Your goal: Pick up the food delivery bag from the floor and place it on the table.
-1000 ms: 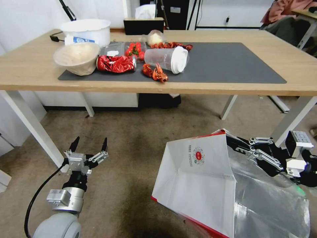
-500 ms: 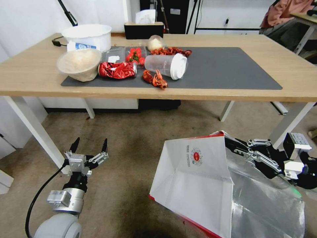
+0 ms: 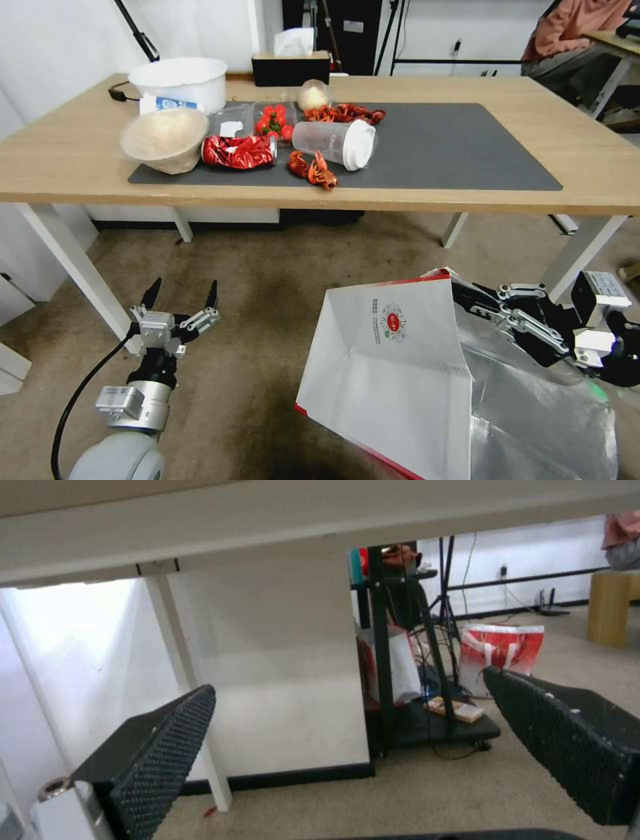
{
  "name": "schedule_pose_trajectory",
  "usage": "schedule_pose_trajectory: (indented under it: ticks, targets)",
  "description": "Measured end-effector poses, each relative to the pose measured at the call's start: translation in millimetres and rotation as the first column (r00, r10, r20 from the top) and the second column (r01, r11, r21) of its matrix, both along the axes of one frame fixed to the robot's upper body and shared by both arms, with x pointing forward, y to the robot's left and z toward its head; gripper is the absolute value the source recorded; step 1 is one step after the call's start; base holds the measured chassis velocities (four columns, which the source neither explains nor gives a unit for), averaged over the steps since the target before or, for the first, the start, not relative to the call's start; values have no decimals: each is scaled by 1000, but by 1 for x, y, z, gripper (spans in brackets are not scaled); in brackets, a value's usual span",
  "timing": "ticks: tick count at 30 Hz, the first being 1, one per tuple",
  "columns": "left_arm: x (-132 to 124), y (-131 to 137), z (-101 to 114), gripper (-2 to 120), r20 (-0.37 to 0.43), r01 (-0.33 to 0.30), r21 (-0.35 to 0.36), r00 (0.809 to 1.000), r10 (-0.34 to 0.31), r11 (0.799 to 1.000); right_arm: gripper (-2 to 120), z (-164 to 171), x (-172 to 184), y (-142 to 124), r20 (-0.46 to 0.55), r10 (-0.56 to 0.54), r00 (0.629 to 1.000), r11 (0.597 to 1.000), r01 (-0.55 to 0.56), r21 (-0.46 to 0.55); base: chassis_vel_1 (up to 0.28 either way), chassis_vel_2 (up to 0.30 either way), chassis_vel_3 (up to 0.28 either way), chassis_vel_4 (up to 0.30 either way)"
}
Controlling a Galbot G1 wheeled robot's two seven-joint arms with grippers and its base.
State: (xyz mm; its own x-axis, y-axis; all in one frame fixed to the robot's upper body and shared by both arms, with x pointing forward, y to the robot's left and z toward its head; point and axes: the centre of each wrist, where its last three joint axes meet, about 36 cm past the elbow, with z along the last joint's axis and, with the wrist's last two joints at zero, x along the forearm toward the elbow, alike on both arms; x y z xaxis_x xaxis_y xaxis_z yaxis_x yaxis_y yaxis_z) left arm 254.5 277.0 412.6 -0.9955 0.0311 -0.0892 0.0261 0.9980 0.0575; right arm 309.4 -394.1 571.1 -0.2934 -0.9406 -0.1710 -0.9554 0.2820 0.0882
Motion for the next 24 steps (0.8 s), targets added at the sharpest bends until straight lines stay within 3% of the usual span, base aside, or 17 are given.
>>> schedule_pose_trajectory:
  ticks: [24]
  targets:
    - [0, -1, -3, 100, 0, -3, 13, 1000, 3, 1000, 0, 2, -2, 2, -3, -13, 1000, 1000, 13, 5, 0, 0, 0, 0]
